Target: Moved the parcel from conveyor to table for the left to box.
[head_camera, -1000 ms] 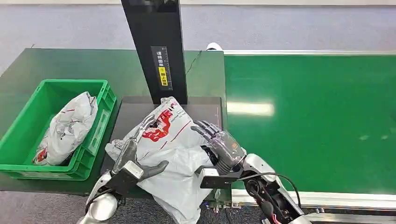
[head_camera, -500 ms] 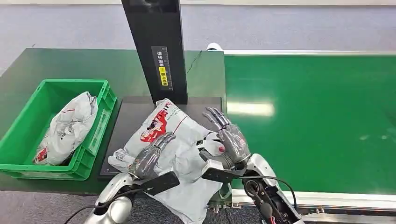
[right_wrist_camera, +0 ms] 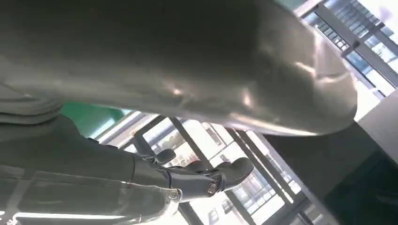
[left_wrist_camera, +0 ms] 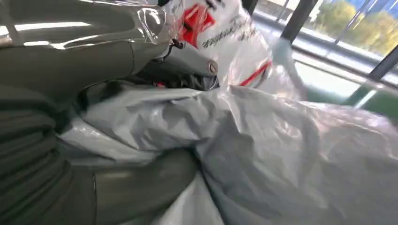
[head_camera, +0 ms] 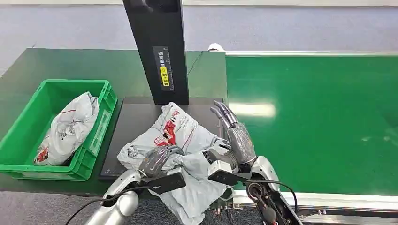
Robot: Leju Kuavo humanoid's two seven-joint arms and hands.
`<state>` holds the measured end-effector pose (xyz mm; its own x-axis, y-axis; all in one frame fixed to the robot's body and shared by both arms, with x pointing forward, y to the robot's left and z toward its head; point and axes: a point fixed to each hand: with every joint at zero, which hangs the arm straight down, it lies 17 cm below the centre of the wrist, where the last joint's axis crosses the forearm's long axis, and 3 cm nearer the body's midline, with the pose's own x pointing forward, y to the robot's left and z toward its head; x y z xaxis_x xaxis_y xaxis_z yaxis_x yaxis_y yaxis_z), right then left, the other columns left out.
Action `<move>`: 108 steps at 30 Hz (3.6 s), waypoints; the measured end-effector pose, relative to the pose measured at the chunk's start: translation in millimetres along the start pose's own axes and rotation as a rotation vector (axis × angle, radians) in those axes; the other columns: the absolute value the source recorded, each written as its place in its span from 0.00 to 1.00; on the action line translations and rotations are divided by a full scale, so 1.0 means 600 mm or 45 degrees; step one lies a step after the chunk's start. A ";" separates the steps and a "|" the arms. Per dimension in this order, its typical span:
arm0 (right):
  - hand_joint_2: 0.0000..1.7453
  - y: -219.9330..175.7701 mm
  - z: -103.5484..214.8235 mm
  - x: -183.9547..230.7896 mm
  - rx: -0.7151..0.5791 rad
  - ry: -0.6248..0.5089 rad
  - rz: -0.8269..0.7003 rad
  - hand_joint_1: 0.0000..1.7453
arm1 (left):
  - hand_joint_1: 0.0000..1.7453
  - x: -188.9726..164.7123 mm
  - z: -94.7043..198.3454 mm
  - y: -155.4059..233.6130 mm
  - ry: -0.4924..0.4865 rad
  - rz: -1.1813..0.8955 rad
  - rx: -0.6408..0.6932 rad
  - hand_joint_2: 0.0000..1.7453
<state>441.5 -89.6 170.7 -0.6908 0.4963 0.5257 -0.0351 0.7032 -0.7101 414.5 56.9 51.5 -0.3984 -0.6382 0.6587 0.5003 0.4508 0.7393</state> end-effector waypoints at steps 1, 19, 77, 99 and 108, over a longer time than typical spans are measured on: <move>0.00 -0.004 0.002 0.001 -0.011 0.002 -0.003 0.00 | 1.00 0.005 -0.002 0.004 -0.016 -0.003 0.014 1.00; 1.00 -0.065 0.036 0.009 -0.188 0.017 0.002 0.00 | 1.00 0.173 0.092 0.274 -0.460 -0.128 0.939 1.00; 1.00 -0.033 0.048 0.005 -0.089 0.064 -0.065 0.00 | 1.00 -0.169 0.347 0.592 0.431 -0.243 1.774 1.00; 1.00 -0.023 0.028 0.015 -0.034 0.047 -0.063 0.00 | 1.00 -0.365 0.233 0.481 0.910 0.031 1.122 1.00; 1.00 -0.021 0.008 0.019 -0.023 0.032 -0.074 0.00 | 0.97 -0.409 0.202 0.449 0.972 0.126 0.905 1.00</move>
<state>430.9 -95.2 183.3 -0.6698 0.4665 0.5777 -0.0616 0.7404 -0.6694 553.7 410.9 106.1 0.3342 -0.6916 0.6403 -0.1611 0.6275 0.7618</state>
